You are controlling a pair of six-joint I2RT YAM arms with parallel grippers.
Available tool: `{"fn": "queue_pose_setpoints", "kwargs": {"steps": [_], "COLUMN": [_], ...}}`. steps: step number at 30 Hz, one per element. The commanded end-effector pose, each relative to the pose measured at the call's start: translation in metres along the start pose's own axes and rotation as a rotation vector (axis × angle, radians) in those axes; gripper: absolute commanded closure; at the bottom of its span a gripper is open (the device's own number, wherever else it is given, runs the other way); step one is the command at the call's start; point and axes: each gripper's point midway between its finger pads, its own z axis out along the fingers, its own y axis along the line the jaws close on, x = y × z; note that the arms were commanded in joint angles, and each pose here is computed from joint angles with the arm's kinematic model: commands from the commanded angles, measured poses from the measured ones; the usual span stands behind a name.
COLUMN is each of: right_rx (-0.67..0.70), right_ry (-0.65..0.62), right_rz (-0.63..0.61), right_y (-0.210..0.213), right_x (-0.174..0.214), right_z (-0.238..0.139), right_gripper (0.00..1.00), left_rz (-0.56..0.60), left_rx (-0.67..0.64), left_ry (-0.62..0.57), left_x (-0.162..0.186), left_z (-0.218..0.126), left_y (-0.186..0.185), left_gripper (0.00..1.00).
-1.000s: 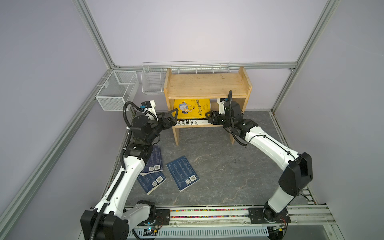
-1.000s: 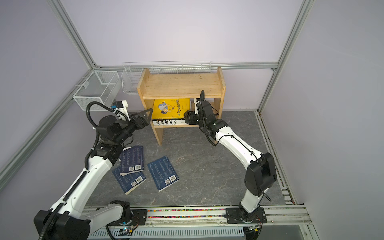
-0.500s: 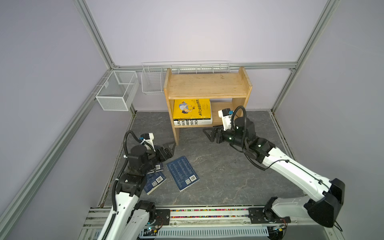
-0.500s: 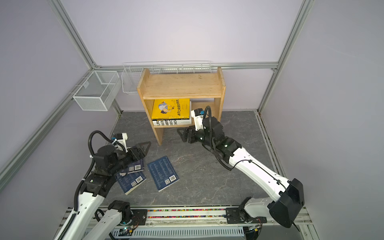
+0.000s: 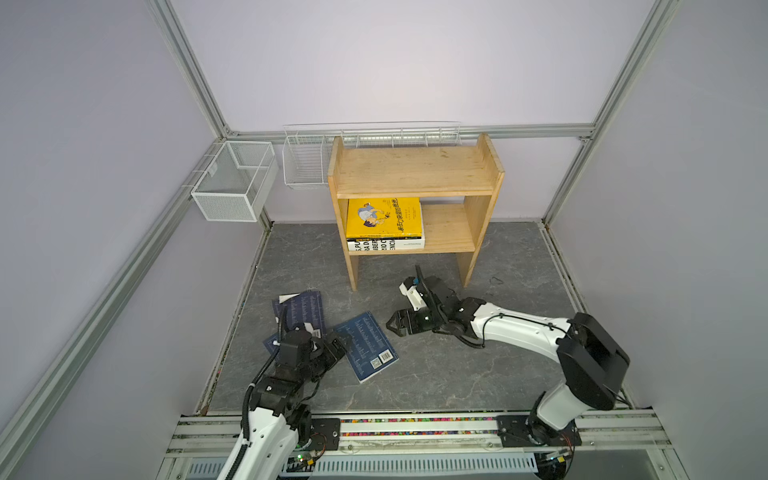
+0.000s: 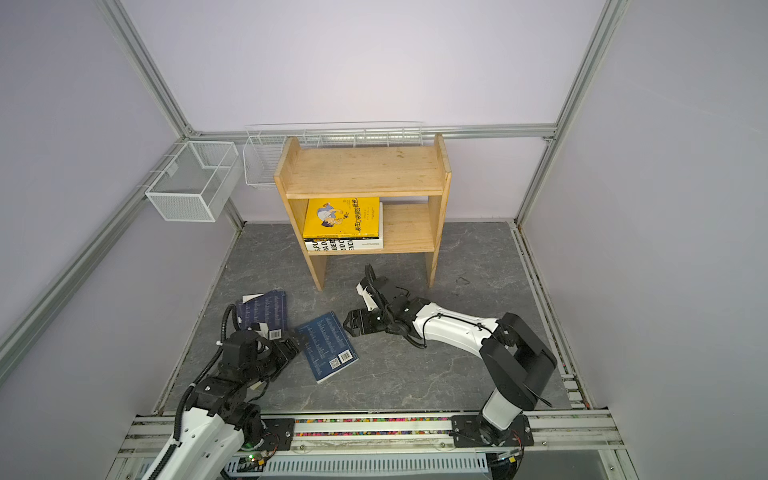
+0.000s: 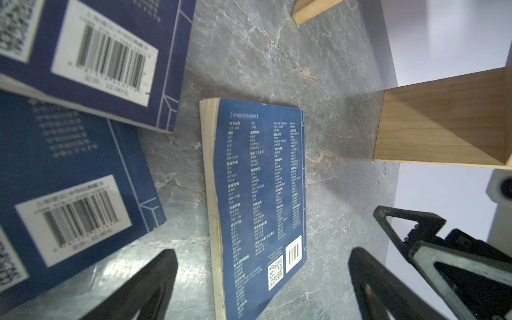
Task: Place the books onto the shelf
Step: 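Open both grippers and lower them to the dark blue books on the table, then grip the edges of the top dark blue book with both grippers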
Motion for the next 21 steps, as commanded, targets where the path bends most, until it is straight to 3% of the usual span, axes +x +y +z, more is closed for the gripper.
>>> {"fn": "queue_pose_setpoints", "kwargs": {"steps": [1, 16, 21], "right_rx": [-0.057, -0.054, -0.244], "right_ry": [0.063, 0.267, 0.310], "right_rz": [0.052, 0.141, 0.184], "right_y": [0.007, -0.002, 0.028], "right_x": [0.010, 0.048, 0.048], "right_z": [0.018, 0.062, 0.073], "right_gripper": [0.16, 0.20, 0.22], "left_rz": [-0.045, -0.067, -0.140], "left_rx": [-0.005, -0.080, -0.041], "left_ry": [-0.027, 0.035, 0.058], "left_x": [-0.001, 0.009, 0.017], "left_z": [0.006, 0.036, 0.052], "left_y": [0.002, 0.012, 0.019], "left_gripper": [0.03, 0.04, 0.03]}}
